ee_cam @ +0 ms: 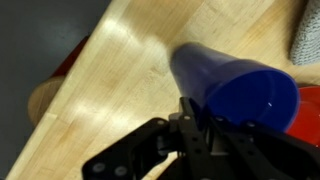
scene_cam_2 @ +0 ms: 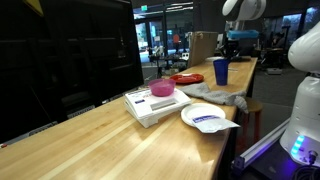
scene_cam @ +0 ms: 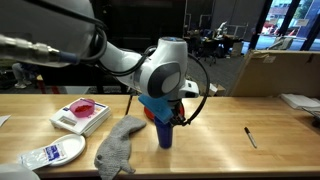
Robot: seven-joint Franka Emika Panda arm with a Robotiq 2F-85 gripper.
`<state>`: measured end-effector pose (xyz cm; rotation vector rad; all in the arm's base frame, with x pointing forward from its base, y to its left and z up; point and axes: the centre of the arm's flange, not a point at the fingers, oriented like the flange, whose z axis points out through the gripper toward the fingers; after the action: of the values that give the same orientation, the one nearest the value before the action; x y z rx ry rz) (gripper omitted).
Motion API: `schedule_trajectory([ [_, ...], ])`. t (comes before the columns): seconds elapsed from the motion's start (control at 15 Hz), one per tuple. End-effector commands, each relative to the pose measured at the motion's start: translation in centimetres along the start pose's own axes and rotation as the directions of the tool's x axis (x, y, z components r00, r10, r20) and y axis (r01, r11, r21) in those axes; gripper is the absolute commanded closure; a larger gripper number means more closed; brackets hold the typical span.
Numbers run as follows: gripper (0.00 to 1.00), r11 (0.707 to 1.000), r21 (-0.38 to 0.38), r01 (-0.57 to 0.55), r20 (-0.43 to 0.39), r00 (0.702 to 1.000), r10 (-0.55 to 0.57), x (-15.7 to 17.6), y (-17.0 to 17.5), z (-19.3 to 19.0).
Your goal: Move the cup to the right then place the tape on the plate
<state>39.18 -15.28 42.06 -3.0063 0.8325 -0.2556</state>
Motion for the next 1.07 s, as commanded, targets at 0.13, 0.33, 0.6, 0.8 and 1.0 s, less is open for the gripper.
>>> schedule_trajectory([
  [0.13, 0.44, 1.0, 0.029, 0.011, 0.002, 1.0, -0.011, -0.6, 1.0, -0.2],
  [0.33, 0.24, 1.0, 0.017, 0.024, -0.006, 1.0, -0.024, -0.5, 1.1, -0.5],
  [0.6, 0.01, 0.997, 0.011, 0.078, -0.025, 0.997, -0.078, -0.4, 0.1, -1.4],
  [0.8, 0.0, 0.992, 0.0, 0.128, -0.054, 0.99, -0.127, -0.2, -1.1, -2.6],
  [1.0, 0.0, 0.985, -0.004, 0.172, -0.092, 0.981, -0.172, 0.0, -2.7, -4.2],
])
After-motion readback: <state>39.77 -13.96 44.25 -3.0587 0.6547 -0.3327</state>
